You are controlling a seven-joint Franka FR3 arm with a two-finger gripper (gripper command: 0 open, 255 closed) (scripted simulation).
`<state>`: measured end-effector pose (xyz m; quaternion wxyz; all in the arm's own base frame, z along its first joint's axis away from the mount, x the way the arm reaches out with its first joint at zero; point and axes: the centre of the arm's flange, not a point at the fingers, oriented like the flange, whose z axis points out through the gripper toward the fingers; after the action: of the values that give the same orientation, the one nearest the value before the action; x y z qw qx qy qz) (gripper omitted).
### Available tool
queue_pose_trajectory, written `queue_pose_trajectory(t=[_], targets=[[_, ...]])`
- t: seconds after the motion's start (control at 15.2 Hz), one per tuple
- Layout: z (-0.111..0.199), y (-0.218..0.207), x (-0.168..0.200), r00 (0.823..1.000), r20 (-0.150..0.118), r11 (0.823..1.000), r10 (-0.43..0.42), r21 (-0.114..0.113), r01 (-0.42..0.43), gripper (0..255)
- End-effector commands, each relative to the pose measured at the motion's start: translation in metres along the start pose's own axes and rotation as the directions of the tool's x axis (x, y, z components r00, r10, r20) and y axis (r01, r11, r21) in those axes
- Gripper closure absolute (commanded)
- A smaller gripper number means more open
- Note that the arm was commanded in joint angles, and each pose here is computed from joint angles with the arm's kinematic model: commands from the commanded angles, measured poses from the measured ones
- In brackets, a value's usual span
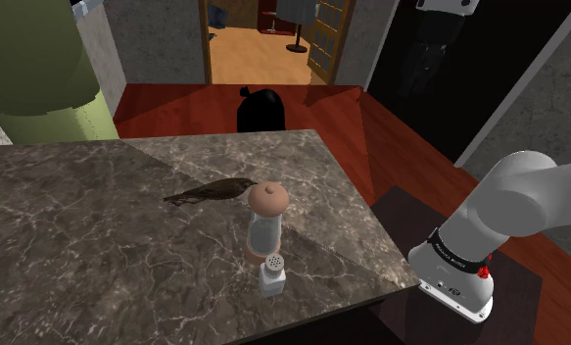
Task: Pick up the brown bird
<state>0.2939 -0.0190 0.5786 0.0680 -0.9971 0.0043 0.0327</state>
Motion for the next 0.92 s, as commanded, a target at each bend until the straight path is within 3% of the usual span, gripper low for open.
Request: queue_pose_trajectory(t=[0.0, 0.4, 0.86], targets=[[0.000, 0.000, 0.000, 1.000, 0.000, 1.000, 0.000, 0.000, 0.000, 0], [0.030, -0.051, 0.061, 0.989, 0.029, 0.989, -0.142, -0.034, 0.143, 0], [0.070, -0.119, 0.122, 0.951, 0.068, 0.949, -0.302, -0.068, 0.307, 0]])
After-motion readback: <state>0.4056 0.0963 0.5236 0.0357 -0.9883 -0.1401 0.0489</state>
